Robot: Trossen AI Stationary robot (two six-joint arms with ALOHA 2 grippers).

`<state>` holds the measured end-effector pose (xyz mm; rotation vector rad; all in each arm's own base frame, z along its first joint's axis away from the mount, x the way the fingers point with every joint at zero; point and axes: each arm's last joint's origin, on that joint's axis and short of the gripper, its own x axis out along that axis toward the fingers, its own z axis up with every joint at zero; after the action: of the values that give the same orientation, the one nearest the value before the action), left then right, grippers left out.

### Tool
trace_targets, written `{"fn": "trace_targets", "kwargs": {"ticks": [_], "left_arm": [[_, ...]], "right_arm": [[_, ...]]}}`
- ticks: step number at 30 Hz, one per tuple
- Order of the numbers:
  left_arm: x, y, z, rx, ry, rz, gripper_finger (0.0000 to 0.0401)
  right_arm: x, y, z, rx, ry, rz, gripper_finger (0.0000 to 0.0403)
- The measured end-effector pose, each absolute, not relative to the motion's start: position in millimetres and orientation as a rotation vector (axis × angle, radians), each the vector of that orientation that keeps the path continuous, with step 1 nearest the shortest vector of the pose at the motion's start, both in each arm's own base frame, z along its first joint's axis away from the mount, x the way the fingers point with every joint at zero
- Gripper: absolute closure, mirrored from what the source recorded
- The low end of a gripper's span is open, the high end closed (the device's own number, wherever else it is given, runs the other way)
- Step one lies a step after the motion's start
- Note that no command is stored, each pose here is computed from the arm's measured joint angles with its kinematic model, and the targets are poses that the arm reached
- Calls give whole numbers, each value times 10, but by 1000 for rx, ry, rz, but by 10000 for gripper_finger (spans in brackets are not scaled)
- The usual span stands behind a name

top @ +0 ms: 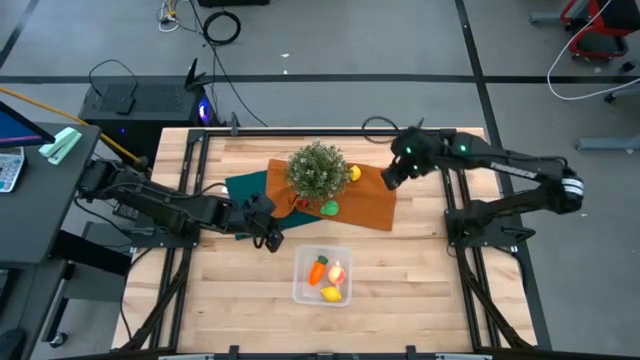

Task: Pick and placing Produce into tupperware
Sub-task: Put the lemon into the transparent bin

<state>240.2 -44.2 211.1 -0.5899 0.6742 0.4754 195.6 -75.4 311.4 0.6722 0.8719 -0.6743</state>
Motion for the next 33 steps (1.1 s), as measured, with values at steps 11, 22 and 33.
{"fn": "trace_targets", "kwargs": {"ticks": [11,22,33], "left_arm": [[2401,-443,2110,-705,649,520,275],[2402,-443,2111,-767,634,543,277],[2402,-444,2111,-783,632,546,280]], "right_arm": [[2211,-1118,2487,726,747,-497,256],[1870,-917,1909,829,531,-438,260],[1809,-951,1772,513,556,-562,269]]}}
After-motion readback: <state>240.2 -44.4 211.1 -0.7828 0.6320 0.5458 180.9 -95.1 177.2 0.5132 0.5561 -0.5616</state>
